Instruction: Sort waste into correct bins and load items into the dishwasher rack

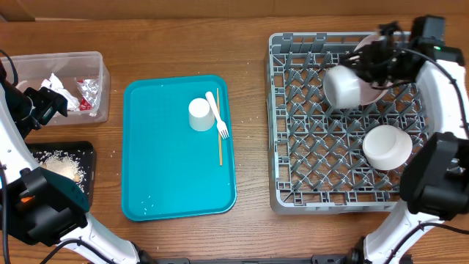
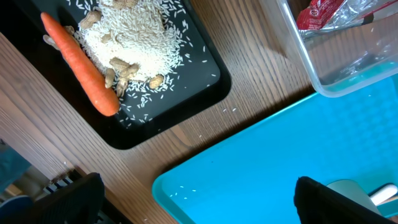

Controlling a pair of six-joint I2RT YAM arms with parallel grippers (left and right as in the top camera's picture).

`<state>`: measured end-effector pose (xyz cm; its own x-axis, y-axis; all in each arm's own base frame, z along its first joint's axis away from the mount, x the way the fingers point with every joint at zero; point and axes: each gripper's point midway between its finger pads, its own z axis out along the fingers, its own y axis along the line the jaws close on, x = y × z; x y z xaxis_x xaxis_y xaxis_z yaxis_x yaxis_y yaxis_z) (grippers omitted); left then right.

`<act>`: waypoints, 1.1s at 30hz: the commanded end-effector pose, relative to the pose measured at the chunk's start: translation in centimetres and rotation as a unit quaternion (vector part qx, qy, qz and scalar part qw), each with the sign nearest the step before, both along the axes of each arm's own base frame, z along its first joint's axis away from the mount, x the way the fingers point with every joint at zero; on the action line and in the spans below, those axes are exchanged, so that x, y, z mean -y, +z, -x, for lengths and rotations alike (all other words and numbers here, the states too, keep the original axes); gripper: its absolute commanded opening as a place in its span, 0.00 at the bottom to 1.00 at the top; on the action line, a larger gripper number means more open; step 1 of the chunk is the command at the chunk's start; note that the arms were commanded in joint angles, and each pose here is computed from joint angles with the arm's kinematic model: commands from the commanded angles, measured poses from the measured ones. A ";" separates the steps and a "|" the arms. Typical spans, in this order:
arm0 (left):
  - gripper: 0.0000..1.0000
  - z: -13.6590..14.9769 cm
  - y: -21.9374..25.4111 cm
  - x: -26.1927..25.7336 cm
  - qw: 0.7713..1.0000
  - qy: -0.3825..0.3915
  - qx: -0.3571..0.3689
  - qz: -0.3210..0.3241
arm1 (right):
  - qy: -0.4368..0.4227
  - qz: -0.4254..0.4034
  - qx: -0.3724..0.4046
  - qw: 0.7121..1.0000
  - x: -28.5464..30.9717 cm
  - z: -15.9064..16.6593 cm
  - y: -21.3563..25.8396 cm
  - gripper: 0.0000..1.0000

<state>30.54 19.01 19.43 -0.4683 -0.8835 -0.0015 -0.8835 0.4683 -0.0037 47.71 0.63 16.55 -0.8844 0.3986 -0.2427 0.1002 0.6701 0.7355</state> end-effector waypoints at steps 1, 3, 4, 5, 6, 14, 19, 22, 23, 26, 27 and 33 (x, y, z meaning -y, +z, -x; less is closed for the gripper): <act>1.00 0.1 1.3 -0.1 1.000 0.010 0.014 -0.016 | -0.033 0.075 -0.057 0.995 2.5 0.7 -4.1 0.21; 1.00 0.1 1.3 -0.1 1.000 0.010 0.014 -0.016 | -0.038 0.085 -0.064 0.994 2.8 0.8 -4.4 0.25; 1.00 0.1 1.3 -0.1 1.000 0.010 0.014 -0.016 | -0.039 0.088 -0.066 0.993 2.9 0.9 -4.5 0.28; 1.00 0.1 1.3 -0.1 1.000 0.010 0.014 -0.016 | -0.040 0.090 -0.067 0.993 3.0 0.9 -4.5 0.33; 1.00 0.1 1.3 -0.1 1.000 0.010 0.014 -0.016 | -0.040 0.092 -0.067 0.993 3.1 0.9 -4.6 0.38; 1.00 0.1 1.3 -0.1 1.000 0.010 0.014 -0.016 | -0.038 0.087 -0.068 0.993 2.8 1.1 -3.8 0.56; 1.00 0.1 1.3 -0.1 1.000 0.010 0.014 -0.016 | -0.037 0.086 -0.044 0.995 2.6 0.8 -0.7 0.58; 1.00 0.1 1.3 -0.1 1.000 0.010 0.014 -0.016 | -0.037 0.089 -0.028 0.995 2.4 1.0 1.6 0.59; 1.00 0.1 1.3 -0.1 1.000 0.010 0.014 -0.016 | -0.037 0.091 -0.020 0.995 2.3 1.2 2.6 0.60; 1.00 0.1 1.3 -0.1 1.000 0.010 0.014 -0.016 | -0.031 0.098 0.000 0.995 1.8 1.9 5.1 0.61; 1.00 0.1 1.3 -0.1 1.000 0.010 0.014 -0.016 | -0.030 0.101 0.007 0.994 1.6 2.3 6.2 0.61; 1.00 0.1 1.3 -0.1 1.000 0.010 0.014 -0.016 | -0.028 0.124 0.024 0.992 0.4 5.4 10.3 0.71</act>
<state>30.54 19.00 19.43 -0.4683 -0.8835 -0.0013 -0.8835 0.4683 -0.0040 43.45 -0.27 22.74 -0.8744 0.3954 -0.2812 0.1705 0.7930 0.5849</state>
